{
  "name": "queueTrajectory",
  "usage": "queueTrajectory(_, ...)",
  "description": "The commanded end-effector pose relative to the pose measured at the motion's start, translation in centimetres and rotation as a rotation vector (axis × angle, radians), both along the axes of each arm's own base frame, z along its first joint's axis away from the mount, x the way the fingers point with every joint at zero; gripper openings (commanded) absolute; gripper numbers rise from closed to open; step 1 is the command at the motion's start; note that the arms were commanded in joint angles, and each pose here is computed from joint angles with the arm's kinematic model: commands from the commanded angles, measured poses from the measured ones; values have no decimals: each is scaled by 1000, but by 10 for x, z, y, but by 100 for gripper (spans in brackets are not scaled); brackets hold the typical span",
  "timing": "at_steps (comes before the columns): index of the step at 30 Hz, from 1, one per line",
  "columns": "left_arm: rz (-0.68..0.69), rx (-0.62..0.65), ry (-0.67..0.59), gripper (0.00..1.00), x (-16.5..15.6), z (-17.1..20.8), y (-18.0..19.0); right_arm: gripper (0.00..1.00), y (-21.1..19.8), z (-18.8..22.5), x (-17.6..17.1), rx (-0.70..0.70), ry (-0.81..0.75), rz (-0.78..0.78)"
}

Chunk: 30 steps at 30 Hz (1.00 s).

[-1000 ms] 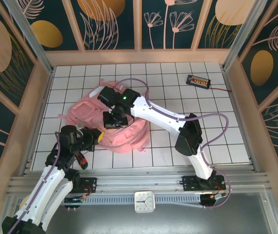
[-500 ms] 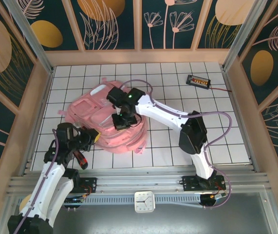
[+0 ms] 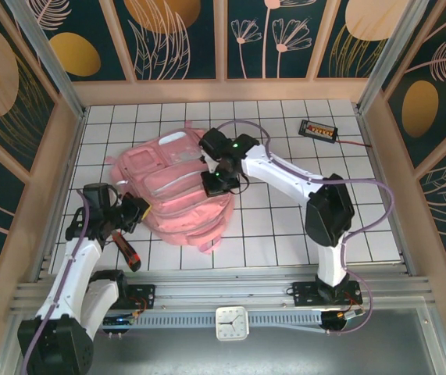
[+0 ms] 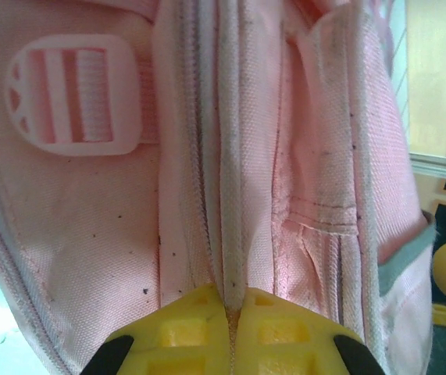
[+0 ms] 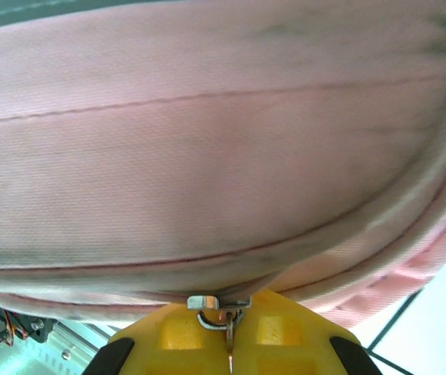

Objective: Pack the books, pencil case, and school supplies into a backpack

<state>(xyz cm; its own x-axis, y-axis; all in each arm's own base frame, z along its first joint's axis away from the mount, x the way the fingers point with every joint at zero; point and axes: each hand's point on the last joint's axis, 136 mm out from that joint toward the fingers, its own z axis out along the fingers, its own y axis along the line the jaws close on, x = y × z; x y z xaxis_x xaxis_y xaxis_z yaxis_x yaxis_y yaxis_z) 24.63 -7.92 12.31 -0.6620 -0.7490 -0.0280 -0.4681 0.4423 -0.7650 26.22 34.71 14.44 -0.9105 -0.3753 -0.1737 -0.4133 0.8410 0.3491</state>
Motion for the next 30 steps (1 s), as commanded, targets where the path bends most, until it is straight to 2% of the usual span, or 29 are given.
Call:
queueTrajectory(1,110,145,-95,0,41,14,35,0,-53,19,4,-49,-17,-69)
queueTrajectory(8,87,255,-122,0,104,39,50,0,-58,21,1,16,-25,-50)
queueTrajectory(15,65,348,-62,0,159,17,74,0,-72,17,-6,8,-41,-43)
queueTrajectory(27,6,450,-56,0,233,15,95,0,-105,4,-2,-45,-38,-46)
queueTrajectory(30,-33,397,-58,0,238,12,85,0,-98,6,-1,-13,-29,-36)
